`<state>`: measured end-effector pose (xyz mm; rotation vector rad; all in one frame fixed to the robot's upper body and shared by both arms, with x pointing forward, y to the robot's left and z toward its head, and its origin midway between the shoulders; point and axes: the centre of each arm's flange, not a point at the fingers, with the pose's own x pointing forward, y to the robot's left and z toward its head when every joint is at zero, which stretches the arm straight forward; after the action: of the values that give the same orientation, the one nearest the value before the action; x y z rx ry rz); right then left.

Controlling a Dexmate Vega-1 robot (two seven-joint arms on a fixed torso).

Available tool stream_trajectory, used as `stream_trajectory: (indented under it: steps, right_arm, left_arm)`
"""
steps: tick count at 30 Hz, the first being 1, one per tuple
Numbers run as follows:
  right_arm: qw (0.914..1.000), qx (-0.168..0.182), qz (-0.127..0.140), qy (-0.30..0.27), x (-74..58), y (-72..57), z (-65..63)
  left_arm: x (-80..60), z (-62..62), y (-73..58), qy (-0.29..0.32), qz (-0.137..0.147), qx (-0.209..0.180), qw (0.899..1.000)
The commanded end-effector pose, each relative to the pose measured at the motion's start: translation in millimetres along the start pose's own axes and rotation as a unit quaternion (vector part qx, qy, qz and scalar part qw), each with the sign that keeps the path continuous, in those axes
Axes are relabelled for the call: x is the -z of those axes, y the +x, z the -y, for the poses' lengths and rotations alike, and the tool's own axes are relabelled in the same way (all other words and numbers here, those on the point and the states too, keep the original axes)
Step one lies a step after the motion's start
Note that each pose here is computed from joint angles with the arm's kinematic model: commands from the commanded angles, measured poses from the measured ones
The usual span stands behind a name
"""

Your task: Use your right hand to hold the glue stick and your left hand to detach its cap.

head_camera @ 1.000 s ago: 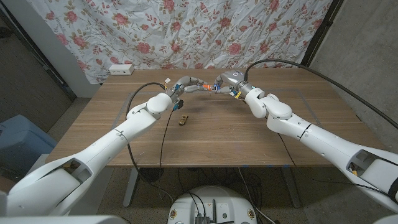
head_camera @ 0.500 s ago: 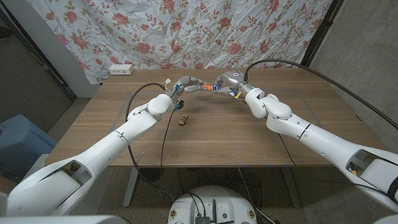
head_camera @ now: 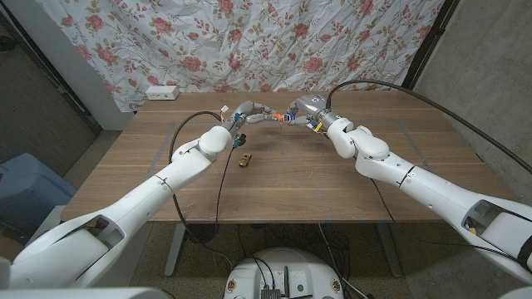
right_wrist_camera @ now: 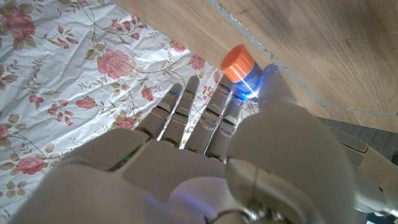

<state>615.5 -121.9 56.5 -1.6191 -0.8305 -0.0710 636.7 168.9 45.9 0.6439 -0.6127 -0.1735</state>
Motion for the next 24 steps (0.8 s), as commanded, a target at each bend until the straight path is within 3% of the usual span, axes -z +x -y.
stream_trajectory:
  steps: [1, 24]
  right_arm:
    - [1.0000, -0.001, 0.001, -0.001, -1.1, -0.2, -0.9]
    - [1.0000, -0.007, -0.003, -0.006, 1.6, 4.0, -3.6]
  left_arm:
    - [0.3, -0.5, -0.3, 0.007, -0.002, -0.006, 1.000]
    - [1.5, -2.2, 3.3, 0.005, 0.000, 0.000, 1.000]
